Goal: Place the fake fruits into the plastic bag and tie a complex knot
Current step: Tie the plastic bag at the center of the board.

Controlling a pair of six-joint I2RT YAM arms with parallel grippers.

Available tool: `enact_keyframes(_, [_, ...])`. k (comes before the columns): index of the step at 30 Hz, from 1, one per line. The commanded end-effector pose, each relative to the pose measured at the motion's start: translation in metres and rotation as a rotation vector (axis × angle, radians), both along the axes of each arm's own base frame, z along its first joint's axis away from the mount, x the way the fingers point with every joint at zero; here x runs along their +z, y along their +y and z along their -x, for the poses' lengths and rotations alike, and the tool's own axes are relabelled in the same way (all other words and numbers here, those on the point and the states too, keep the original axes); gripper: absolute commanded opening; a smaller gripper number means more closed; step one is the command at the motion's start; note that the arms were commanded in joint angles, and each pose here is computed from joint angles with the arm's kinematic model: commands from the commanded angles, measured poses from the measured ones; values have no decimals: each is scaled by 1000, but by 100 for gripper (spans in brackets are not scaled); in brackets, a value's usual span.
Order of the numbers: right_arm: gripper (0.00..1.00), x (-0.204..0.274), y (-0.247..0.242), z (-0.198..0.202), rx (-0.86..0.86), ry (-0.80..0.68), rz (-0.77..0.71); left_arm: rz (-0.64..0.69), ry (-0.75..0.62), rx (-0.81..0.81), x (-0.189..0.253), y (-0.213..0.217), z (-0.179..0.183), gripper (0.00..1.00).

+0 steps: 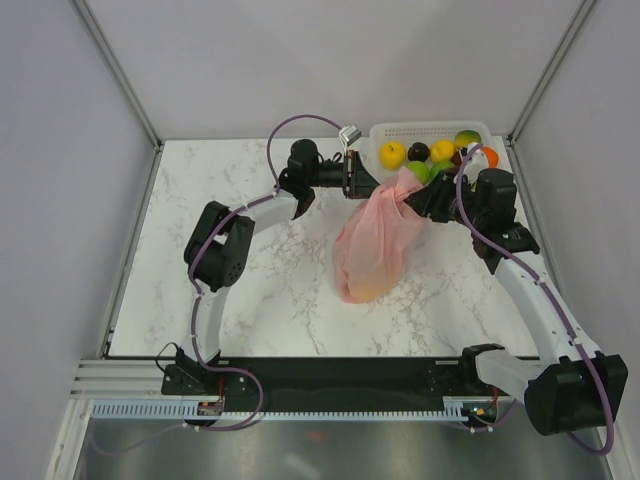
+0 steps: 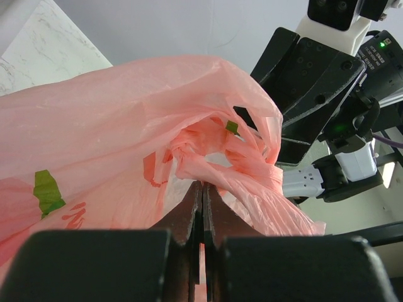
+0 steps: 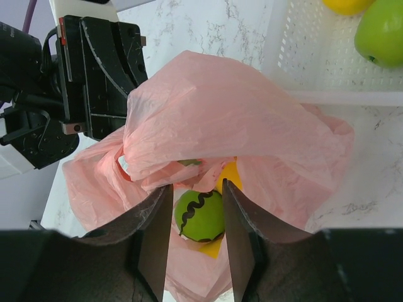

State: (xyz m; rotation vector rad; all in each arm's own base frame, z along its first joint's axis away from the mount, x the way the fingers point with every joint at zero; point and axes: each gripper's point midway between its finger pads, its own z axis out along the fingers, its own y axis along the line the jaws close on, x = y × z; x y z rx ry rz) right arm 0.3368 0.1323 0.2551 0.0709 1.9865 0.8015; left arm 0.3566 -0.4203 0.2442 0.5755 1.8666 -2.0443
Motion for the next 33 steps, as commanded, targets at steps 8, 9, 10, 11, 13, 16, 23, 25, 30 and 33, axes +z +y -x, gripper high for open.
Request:
enact_keyframes(8, [43,12,8,-13,2,-36,-87,-8,-48,-27,1,-1,3,2])
enact_keyframes(9, [41,13,9,-14,5,-37,-92,-15,-43,-27,-1,-1,3,2])
enact_keyframes(10, [39,13,10,-14,5,-35,-97,-15,-48,-24,1,-1,3,2])
enact_keyframes(11, [38,14,9,-15,2,-35,-103,-17,-55,-25,0,-1,3,2])
enact_keyframes(13, [38,16,12,-14,11,-33,-119,-23,-55,-20,0,-1,2,2])
enact_keyframes(16, [37,17,13,-14,11,-27,-135,-29,-62,-16,0,-1,2,2])
enact_keyframes(23, [33,11,19,-17,28,-8,-168,-31,-69,-17,1,-1,2,2])
enact_keyframes(25, [32,8,19,-16,32,-1,-171,-31,-70,-19,2,-1,2,2])
enact_keyframes(30, [33,9,20,-19,33,-9,-181,-29,-76,-21,4,-1,3,2])
enact_keyframes(33, [34,8,21,-22,32,-10,-185,-29,-79,-26,4,-1,4,2])
